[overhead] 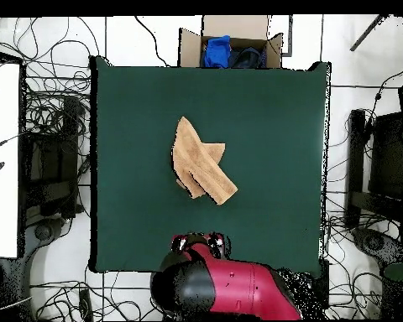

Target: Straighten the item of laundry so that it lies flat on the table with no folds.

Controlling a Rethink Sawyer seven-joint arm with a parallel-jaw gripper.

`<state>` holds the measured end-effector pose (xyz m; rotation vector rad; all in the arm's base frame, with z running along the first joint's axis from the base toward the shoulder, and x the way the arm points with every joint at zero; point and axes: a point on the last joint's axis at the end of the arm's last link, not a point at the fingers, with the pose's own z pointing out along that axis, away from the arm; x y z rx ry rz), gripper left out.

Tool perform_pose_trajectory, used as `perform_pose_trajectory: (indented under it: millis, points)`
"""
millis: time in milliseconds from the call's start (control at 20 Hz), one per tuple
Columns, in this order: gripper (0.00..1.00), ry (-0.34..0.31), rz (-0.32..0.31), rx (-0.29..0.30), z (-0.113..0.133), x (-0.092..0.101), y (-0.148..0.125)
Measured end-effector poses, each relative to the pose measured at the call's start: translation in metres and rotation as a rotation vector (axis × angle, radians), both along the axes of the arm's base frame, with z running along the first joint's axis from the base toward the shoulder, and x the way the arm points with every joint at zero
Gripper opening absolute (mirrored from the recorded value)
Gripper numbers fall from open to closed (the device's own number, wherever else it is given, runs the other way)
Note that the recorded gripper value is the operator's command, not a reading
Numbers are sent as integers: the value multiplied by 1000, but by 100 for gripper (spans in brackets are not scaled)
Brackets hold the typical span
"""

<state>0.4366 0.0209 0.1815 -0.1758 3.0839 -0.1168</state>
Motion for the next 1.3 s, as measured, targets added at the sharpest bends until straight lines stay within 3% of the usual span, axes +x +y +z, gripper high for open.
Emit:
perform_pose_trajectory:
  millis: [100,600,1300]
  points:
    - [100,-17,20,-4,-19,-4,-5]
    - [100,-42,48,0,-61,-19,-15]
    - [100,81,21,57,-110,-49,-20]
